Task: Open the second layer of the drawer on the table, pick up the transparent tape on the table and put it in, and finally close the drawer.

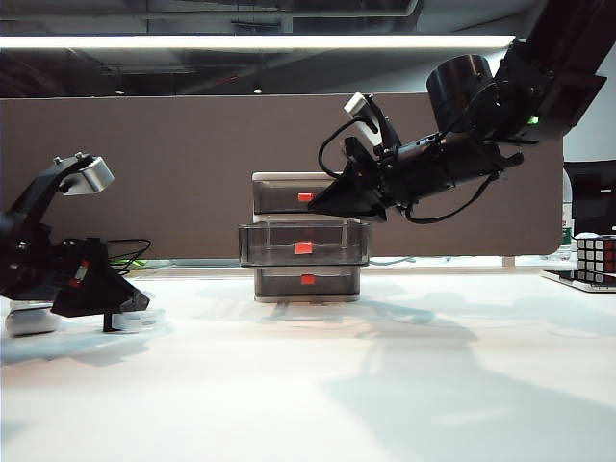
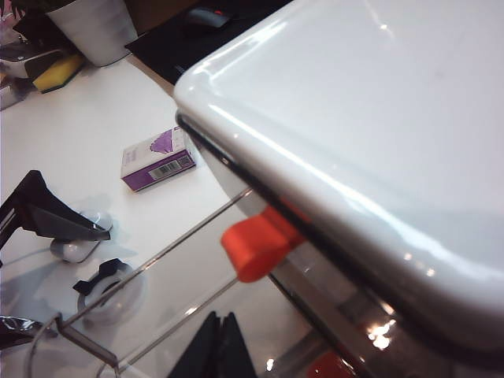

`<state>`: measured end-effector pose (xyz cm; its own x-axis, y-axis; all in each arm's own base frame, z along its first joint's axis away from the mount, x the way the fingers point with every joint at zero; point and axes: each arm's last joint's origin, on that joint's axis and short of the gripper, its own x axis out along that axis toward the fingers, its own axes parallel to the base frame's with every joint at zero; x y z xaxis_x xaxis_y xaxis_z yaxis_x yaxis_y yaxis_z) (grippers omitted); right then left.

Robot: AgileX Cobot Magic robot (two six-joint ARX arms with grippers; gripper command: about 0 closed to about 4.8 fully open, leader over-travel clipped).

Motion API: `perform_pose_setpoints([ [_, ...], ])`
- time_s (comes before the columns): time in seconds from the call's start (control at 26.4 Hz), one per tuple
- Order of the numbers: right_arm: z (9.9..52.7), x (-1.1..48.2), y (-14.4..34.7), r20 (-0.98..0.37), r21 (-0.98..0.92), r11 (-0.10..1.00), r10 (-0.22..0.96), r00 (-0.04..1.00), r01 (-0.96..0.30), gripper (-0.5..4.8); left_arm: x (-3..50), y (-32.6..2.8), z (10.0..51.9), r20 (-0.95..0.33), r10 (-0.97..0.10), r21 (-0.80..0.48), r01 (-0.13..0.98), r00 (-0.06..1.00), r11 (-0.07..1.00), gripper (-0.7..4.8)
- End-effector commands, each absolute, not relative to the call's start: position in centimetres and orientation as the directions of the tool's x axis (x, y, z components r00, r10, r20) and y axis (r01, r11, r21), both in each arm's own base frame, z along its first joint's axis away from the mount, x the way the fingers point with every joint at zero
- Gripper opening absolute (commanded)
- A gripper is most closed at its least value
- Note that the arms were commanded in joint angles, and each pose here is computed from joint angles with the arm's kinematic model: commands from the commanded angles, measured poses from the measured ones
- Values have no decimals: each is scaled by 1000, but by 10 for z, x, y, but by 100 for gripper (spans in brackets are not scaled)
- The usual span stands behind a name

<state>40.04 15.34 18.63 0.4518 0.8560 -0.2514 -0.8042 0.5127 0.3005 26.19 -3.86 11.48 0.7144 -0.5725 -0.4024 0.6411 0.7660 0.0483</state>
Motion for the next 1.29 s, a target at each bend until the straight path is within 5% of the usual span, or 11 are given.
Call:
perform_pose_setpoints([
  [0.04, 191, 401, 154, -233, 285, 506, 860, 453, -814, -5, 265, -40, 114, -393, -593, 43, 659, 702, 751, 446],
  [0.65, 191, 401, 154, -233, 280, 508, 859, 456, -814, -5, 279, -43, 89, -486, -641, -71, 704, 594, 706, 428],
  [1.29, 191, 401, 154, -232, 280, 507, 860, 455, -815, -5, 272, -43, 106, -534, -609, -24, 710, 586, 704, 424],
])
